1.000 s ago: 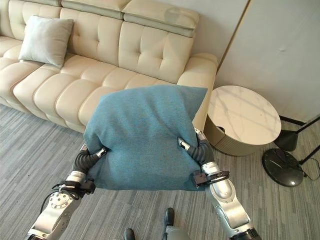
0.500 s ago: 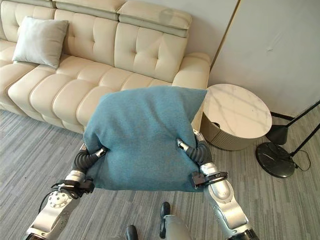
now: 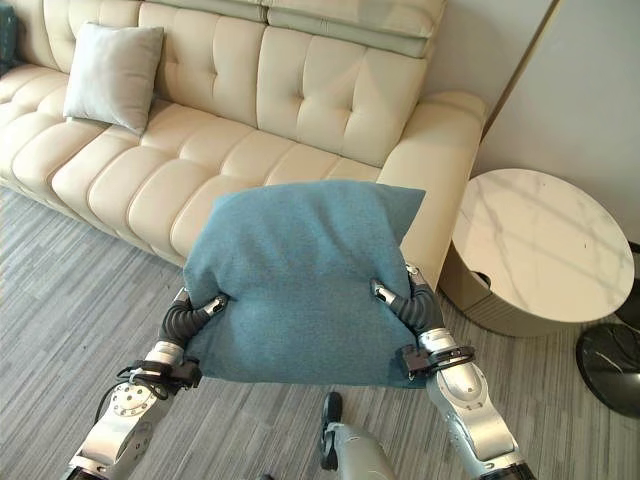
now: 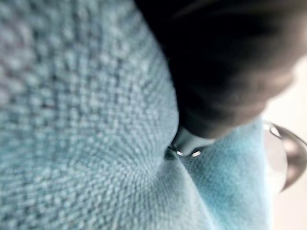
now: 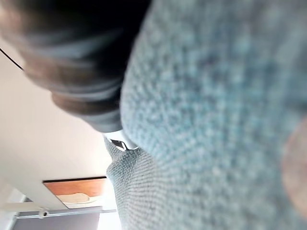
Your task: Pick up all the scattered cushions and arrange them neatly on the sofa.
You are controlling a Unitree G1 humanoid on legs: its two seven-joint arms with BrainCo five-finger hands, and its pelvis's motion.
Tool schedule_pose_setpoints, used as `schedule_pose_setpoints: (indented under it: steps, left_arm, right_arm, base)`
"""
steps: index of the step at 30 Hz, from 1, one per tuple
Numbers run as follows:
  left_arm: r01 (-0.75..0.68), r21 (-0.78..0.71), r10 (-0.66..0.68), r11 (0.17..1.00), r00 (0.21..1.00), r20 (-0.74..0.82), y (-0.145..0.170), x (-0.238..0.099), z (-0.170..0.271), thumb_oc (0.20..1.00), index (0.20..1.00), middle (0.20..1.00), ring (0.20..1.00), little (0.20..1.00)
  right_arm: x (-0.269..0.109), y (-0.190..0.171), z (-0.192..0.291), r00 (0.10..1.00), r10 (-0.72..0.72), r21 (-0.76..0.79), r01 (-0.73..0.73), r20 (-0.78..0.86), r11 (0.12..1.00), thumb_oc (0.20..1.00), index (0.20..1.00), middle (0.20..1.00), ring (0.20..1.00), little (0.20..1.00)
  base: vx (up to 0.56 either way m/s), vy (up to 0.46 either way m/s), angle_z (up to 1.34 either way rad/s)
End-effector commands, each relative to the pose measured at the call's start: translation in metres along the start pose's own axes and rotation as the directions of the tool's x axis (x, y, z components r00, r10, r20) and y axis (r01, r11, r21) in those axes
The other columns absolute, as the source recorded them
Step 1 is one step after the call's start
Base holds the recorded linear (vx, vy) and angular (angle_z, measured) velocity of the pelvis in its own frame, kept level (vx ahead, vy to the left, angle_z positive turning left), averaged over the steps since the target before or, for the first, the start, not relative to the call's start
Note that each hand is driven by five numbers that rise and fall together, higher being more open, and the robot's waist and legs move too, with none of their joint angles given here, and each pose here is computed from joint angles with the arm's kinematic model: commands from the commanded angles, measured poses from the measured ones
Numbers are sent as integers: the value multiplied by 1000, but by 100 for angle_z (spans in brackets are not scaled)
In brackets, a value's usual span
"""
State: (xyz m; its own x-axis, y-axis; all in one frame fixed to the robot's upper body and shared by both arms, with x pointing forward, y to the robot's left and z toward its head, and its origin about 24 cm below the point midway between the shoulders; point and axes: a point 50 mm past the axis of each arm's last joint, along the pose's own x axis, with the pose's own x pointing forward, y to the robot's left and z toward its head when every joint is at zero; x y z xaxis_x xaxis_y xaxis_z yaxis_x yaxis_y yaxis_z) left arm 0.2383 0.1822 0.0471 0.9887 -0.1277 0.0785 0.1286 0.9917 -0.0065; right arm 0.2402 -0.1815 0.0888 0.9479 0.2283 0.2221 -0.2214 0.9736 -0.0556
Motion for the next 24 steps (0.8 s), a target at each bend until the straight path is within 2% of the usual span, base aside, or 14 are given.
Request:
schedule_pose_setpoints:
  steps: [1,10,21,24]
  left_arm:
    - [244,-10,-229,970,921,315,-41,14,57,200,200,200,200,200]
    - [204,-17,-188,979,927,326,-38,15,61,200,200,200,200,200]
    - [264,-25,-239,964,908,343,-51,22,65,200,200,200,200,200]
    - [240,9,-228,971,909,349,-42,22,68,200,200,200,200,200]
  right_arm:
    - [10,36,42,945,174,50,-195,276,979,200,200,200,200,200]
    - [12,34,42,951,137,37,-153,276,988,200,200,200,200,200]
    - [12,28,39,959,109,6,-114,262,993,200,200,200,200,200]
    - [21,40,43,946,137,41,-156,293,987,200,200,200,200,200]
  base:
    - [120,10,-38]
    - [196,87,-38]
    - [291,299,-29]
    - [253,451,-64]
